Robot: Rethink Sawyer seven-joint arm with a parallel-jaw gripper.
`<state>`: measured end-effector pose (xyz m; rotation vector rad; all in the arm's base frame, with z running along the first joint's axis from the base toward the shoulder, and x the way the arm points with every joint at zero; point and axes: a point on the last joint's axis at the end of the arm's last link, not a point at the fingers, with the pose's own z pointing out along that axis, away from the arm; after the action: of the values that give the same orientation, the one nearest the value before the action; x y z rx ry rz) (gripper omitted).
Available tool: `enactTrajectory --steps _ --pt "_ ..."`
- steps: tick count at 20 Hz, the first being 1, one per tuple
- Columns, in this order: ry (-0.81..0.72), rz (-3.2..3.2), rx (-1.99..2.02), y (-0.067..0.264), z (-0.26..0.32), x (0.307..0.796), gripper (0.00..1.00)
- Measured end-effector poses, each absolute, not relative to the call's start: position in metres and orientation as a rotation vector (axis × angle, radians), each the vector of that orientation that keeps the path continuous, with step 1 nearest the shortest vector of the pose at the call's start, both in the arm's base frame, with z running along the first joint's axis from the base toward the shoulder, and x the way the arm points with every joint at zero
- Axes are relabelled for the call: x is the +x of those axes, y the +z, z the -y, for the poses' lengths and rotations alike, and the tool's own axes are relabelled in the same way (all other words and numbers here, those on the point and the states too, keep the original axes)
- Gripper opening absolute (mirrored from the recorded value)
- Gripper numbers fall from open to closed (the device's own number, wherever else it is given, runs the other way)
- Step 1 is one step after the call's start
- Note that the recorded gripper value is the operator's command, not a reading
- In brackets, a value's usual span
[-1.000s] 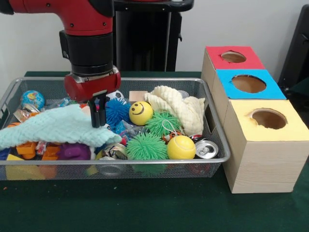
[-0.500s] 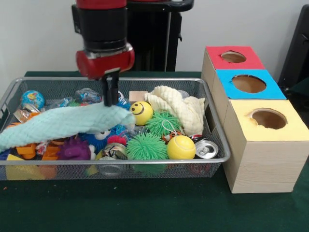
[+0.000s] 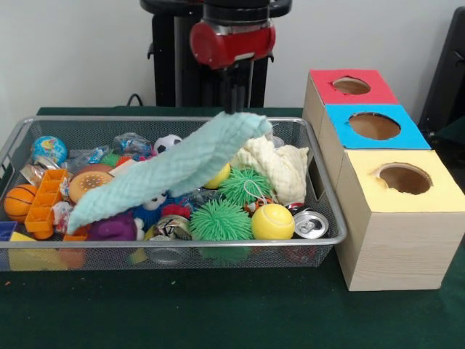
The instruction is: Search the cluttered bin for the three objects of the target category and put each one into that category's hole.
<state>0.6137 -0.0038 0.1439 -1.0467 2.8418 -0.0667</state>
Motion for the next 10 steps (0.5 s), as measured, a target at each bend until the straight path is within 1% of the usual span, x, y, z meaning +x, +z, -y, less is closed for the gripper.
enactTrajectory --steps 4,10 --pt "-0.065 -2.875 -1.003 0.147 -0.018 0.594 0.0" --pt "-0.057 -2.909 -0.893 0.138 -0.022 0.569 0.0"
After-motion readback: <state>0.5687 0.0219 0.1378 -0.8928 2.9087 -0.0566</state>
